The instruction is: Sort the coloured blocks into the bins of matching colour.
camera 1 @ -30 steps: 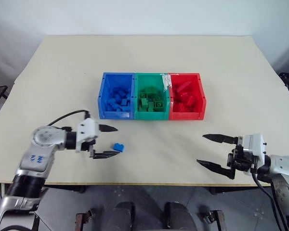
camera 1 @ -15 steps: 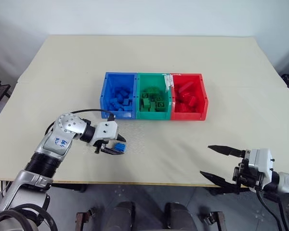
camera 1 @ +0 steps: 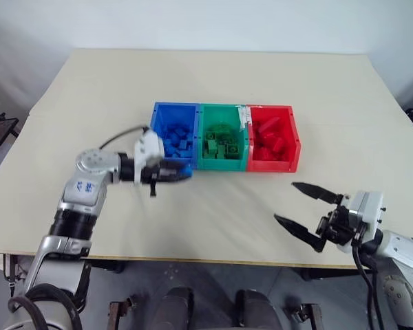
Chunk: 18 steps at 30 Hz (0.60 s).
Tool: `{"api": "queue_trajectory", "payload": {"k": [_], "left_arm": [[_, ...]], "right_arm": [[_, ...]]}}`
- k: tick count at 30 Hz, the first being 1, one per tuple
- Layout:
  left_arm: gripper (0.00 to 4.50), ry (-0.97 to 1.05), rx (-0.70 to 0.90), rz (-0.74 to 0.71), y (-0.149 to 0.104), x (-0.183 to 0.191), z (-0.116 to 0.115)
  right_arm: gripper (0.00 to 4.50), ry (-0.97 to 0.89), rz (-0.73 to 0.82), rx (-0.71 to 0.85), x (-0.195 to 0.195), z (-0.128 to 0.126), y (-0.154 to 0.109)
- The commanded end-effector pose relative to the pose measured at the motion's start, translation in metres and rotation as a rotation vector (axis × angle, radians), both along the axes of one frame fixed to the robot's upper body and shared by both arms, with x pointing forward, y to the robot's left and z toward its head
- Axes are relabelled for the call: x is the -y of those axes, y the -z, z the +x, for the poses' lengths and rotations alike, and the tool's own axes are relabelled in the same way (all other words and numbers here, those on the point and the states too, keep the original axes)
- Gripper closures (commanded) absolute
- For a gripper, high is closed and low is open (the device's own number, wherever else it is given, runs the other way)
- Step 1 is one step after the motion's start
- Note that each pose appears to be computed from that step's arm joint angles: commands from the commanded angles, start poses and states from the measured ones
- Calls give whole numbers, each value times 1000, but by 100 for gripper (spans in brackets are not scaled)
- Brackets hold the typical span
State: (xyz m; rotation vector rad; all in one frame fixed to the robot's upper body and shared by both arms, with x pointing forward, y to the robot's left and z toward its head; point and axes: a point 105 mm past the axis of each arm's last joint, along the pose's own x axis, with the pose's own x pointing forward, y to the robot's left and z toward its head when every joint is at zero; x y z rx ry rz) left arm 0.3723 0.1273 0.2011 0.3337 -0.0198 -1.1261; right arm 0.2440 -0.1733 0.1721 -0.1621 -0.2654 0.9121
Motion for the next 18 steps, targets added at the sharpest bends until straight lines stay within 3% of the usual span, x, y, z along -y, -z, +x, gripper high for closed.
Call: {"api": "queue_trajectory", "payload": {"k": [1, 9, 13, 18], "left_arm": [[359, -254, 33, -162, -32, -16, 32], [359, -406, 28, -160, -27, -20, 52], [234, -410, 36, -172, -24, -19, 55], [75, -255, 135, -176, -36, -21, 34]], "right_arm": [[0, 24, 23, 55, -4, 6, -10], [0, 15, 22, 77, -12, 12, -12], [0, 36, 15, 100, -8, 14, -16], [0, 51, 12, 99, -3, 12, -13]]}}
